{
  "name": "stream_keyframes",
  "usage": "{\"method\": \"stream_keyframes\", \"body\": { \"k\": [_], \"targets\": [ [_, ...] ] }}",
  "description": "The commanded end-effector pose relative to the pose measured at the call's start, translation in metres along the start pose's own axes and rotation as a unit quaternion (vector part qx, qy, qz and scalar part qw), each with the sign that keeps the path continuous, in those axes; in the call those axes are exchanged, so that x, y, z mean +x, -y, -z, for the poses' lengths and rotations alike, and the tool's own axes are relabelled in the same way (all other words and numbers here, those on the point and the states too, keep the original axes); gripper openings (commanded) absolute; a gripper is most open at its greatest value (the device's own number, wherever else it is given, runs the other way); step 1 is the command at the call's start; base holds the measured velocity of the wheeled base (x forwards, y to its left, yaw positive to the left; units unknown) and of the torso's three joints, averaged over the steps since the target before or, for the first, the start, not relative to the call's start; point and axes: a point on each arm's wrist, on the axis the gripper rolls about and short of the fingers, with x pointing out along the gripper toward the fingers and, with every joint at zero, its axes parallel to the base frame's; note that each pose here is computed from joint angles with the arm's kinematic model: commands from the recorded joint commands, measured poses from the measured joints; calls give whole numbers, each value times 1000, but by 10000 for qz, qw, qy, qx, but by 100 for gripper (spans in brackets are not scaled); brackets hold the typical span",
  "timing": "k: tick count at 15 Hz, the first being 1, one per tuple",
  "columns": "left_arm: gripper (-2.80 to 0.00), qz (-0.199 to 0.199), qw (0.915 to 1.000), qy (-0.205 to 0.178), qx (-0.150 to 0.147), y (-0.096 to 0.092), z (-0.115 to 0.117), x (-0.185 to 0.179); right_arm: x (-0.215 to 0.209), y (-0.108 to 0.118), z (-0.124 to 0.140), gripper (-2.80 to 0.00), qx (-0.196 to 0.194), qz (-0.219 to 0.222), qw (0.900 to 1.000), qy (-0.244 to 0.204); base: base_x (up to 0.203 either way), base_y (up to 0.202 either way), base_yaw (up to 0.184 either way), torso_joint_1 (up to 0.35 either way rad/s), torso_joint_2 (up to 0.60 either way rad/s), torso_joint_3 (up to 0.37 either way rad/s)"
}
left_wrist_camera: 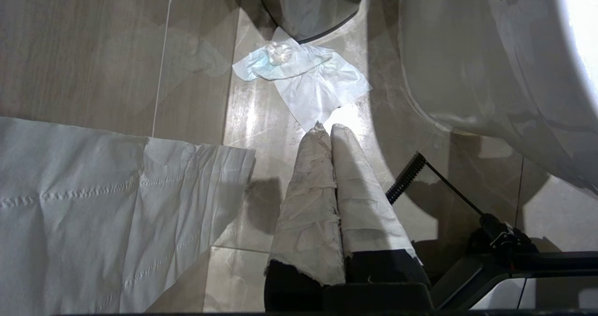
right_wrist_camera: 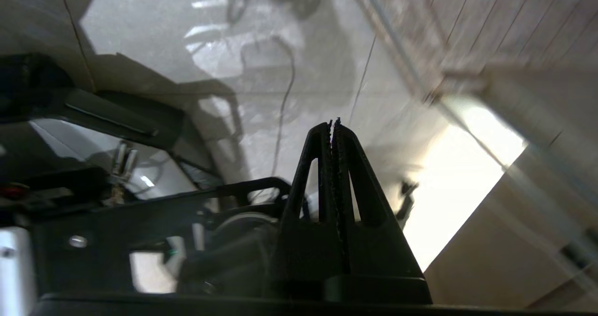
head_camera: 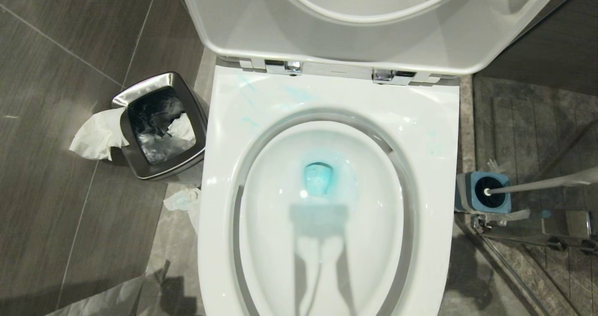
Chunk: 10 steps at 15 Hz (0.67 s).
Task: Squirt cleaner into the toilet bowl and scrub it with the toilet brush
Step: Scrub the toilet bowl
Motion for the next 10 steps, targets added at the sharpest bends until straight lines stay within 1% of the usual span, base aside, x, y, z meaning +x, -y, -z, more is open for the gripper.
{"method": "stream_keyframes", "body": {
  "k": [1,3,4,5,7,9,10],
  "targets": [
    [-280,-2,10000,-12,-1,0,0,0,10,-7,-8,-280,50,109,9996,-272,0,0,0,0,0,0],
    [-280,5,10000,-18,-1,0,0,0,13,-7,-5,-280,68,156,9997,-185,0,0,0,0,0,0],
    [-280,-2,10000,-20,-1,0,1,0,16,-9,-5,-280,72,219,9997,-86,0,0,0,0,0,0],
    [-280,-2,10000,-14,-1,0,0,0,19,-11,-7,-280,85,160,9998,98,0,0,0,0,0,0],
    [-280,-2,10000,-14,-1,0,0,0,38,-19,-11,-280,-148,-214,9969,744,0,0,0,0,0,0],
    [-280,-2,10000,-19,-1,0,0,0,61,-25,-19,-280,-230,-518,9878,1447,0,0,0,0,0,0],
    [-280,-2,10000,-18,-1,0,0,0,75,-28,-21,-280,-245,-595,9831,1715,0,0,0,0,0,0]
  ]
}}
